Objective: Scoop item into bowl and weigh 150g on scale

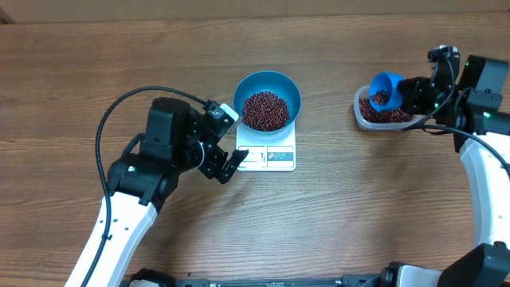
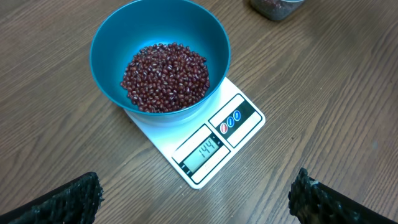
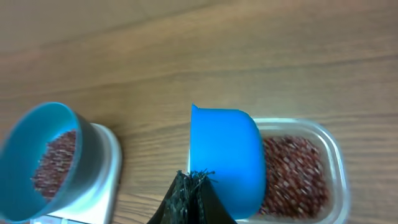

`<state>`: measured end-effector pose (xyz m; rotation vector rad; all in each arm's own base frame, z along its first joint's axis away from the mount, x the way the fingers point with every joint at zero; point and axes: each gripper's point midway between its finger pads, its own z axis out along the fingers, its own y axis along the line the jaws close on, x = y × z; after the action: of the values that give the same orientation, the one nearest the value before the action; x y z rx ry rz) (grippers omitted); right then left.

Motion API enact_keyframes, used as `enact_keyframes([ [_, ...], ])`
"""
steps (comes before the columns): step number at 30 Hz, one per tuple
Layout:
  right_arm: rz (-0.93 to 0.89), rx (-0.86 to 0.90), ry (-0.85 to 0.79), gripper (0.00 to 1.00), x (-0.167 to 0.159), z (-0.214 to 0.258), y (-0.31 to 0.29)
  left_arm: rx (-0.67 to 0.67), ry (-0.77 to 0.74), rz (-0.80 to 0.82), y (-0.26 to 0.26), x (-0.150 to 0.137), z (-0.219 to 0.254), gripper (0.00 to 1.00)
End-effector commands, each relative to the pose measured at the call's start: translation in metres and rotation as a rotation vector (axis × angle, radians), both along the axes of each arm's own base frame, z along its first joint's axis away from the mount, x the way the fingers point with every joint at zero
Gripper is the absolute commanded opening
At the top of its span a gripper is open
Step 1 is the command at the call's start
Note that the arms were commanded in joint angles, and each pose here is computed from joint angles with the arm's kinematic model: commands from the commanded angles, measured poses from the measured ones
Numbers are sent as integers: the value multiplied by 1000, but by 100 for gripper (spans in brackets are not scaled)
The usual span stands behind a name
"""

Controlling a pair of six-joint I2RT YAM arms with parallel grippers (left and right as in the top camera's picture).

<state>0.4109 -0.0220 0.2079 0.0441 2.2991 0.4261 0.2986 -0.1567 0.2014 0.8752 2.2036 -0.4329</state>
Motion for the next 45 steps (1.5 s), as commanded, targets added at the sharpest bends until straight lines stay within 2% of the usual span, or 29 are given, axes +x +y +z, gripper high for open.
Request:
enact_keyframes([
  [1,76,62,-116,4,3,46,16,-25,-13,4,-2,3,11,100],
  [12,186,190,-129,4,-1,63,55,-25,-13,4,-2,3,11,99],
  [24,406,209,-218,4,-4,85,148,-25,-13,4,-2,3,11,99],
  [33,414,89,-283,4,0,87,190,-25,-13,4,-2,3,11,99],
  [40,547,-38,-368,4,2,78,220,-25,-13,4,-2,3,11,99],
  [45,553,-65,-363,4,7,67,225,-25,-13,4,-2,3,11,100],
])
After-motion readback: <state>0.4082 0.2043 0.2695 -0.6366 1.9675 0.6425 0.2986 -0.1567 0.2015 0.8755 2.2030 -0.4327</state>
